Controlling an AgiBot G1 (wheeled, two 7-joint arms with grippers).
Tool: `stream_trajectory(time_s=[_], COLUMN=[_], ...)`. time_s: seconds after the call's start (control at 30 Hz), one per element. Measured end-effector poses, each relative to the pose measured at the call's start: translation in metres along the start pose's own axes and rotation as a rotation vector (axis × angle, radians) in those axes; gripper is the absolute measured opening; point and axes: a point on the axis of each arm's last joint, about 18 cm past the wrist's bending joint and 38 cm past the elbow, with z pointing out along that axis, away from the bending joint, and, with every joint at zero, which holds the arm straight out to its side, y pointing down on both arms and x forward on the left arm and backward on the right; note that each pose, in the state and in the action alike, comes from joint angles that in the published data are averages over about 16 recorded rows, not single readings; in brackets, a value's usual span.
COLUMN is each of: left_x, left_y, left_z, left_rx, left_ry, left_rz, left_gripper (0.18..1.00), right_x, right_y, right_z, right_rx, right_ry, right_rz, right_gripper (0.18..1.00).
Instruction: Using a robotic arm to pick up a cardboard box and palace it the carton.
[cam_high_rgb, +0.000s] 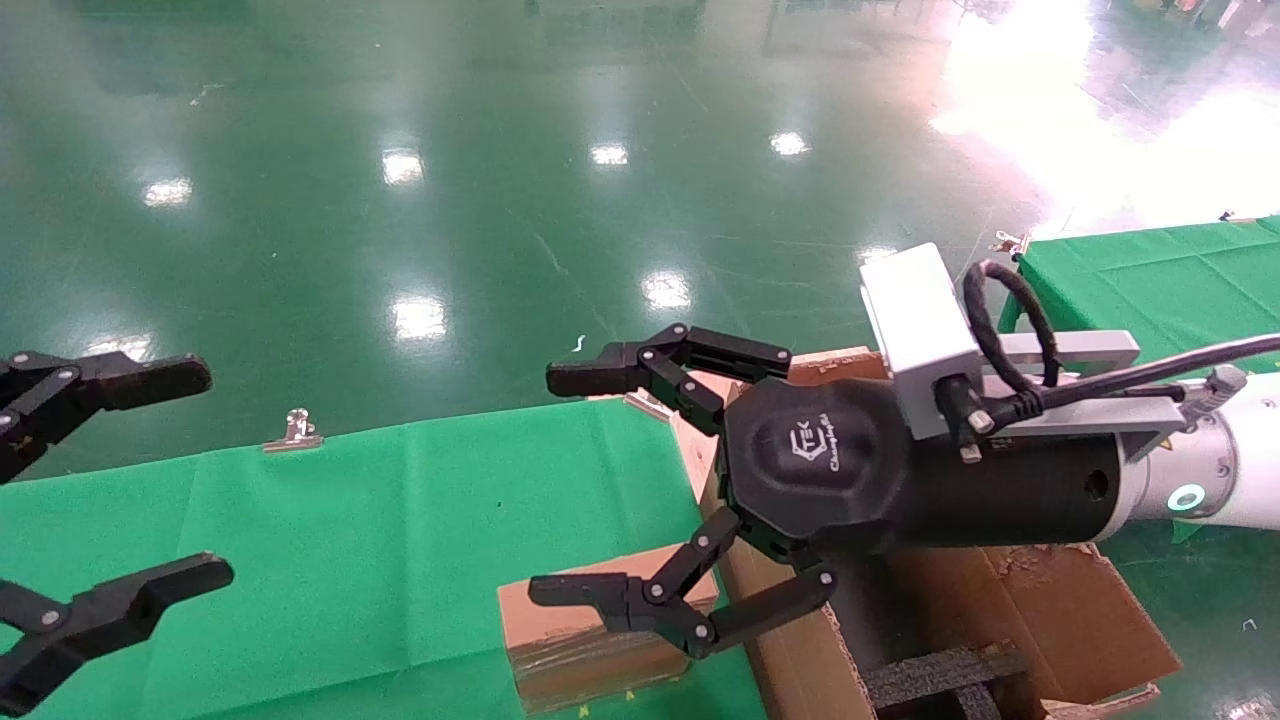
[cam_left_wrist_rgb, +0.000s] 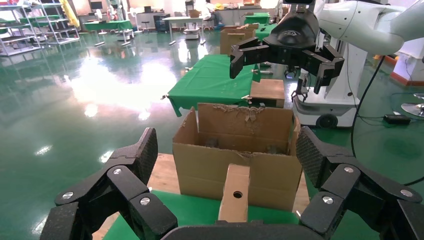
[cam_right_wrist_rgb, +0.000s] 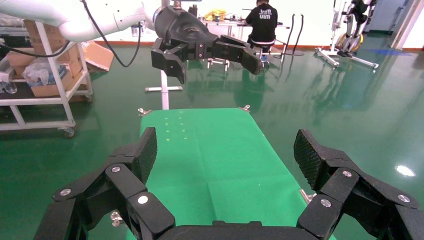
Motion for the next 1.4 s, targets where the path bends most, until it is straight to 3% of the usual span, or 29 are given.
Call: stream_trajectory(time_s=[0.83,1.07,1.4], left_x=[0.000,0.000,0.000], left_y=[0.000,0.000,0.000], left_z=[0.000,0.000,0.000], left_rx=[0.000,0.000,0.000], left_ry=[0.000,0.000,0.000], left_rz=[0.000,0.000,0.000], left_gripper=[0.993,0.961,0.835], right_x=[0.000,0.003,0.018], right_y=[0.002,0.016,0.054], right_z=[0.001,0.008,0.032], right_rx=[-0.021,-0.139,-0.438], right_ry=[0.000,-0.013,-0.061], right_rz=[-0.002,-0.015,-0.069], right_gripper=[1.001,1.001,1.001])
